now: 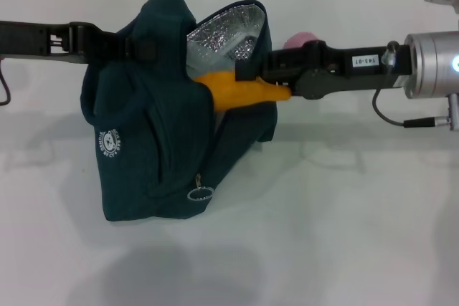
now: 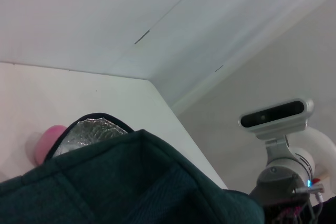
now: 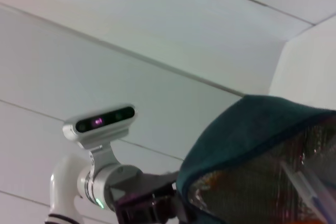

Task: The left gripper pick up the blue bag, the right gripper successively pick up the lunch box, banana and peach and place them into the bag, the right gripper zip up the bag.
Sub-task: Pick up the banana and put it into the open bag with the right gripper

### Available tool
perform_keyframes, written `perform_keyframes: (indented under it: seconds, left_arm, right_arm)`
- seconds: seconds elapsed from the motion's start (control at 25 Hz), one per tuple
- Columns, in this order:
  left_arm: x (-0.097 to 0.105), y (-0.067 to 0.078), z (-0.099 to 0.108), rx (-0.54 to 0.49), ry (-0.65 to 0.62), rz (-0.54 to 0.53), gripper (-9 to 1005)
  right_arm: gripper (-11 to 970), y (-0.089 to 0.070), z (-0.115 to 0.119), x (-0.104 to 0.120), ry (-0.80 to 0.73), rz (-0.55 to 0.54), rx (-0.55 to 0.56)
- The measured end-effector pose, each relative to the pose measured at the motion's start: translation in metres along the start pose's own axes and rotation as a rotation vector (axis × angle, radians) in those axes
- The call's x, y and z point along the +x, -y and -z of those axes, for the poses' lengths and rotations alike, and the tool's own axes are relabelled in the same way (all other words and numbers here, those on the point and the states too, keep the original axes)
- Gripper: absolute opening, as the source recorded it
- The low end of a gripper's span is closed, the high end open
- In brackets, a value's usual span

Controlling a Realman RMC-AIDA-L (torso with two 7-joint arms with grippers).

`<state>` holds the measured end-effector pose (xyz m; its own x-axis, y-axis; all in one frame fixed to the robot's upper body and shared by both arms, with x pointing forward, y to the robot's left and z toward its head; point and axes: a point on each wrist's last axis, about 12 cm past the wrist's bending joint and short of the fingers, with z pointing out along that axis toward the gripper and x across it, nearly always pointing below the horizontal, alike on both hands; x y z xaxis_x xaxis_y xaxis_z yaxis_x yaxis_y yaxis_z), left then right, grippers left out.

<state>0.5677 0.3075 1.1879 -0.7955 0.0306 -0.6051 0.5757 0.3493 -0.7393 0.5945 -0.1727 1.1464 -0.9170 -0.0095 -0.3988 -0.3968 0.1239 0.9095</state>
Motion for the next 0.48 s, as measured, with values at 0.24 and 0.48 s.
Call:
perform_keyframes:
  seconds: [0.24, 0.48]
  left_arm:
    - [0.0013, -0.0005, 0.001, -0.002, 0.001, 0.003, 36]
    - [0.002, -0.0008, 0.0012, -0.003, 0.001, 0.004, 36]
  right_arm:
    - [417, -0.0018, 0.0025, -0.0026, 0.052, 0.001, -0.032]
    - [446, -0.0021, 0.0055, -0.0039, 0.086, 0.005, -0.045]
